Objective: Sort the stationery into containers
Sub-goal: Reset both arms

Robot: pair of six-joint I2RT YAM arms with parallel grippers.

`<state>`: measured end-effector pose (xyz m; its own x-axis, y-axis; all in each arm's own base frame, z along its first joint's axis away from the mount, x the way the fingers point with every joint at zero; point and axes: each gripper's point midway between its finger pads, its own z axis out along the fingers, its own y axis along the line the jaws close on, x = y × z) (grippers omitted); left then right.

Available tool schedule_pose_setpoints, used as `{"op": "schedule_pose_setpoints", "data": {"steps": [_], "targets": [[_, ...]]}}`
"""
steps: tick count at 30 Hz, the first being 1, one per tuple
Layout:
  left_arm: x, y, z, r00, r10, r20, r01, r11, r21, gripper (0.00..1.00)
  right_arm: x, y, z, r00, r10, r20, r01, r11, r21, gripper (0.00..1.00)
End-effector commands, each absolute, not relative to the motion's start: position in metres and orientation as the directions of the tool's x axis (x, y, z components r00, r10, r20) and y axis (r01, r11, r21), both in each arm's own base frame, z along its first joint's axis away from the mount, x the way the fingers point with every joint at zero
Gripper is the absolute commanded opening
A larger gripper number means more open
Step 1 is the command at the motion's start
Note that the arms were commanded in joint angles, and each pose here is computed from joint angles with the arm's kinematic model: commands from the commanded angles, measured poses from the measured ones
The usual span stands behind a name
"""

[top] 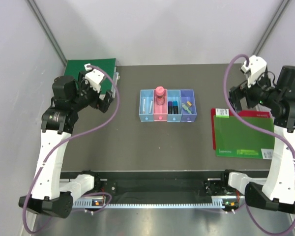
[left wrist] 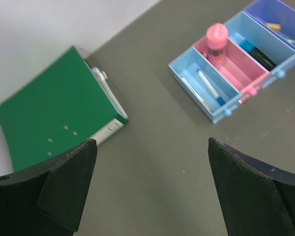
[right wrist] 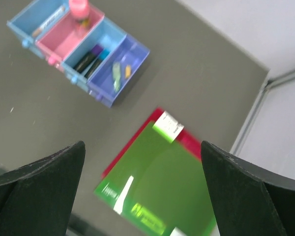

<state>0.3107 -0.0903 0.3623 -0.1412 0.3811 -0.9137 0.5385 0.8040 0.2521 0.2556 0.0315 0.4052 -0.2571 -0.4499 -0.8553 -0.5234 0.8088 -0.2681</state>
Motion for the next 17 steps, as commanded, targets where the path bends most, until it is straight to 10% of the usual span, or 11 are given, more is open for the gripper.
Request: {"op": "schedule_pose_setpoints", "data": {"steps": [1, 17], "targets": [[0.284, -0.093, 0.345, -0.202, 0.334, -0.921, 0.623, 0.769, 0.142, 0.99, 0.233, 0.029, 0.378, -0.320, -0.425, -0.847, -0.539, 0.817, -0.206, 1.00], [0.285, -0.083, 0.340, -0.204, 0.294, -0.934, 0.571, 0.811, 0.130, 0.99, 0.234, 0.020, 0.388, -0.297, -0.354, -0.887, -0.423, 0.882, -0.210, 1.00]]}}
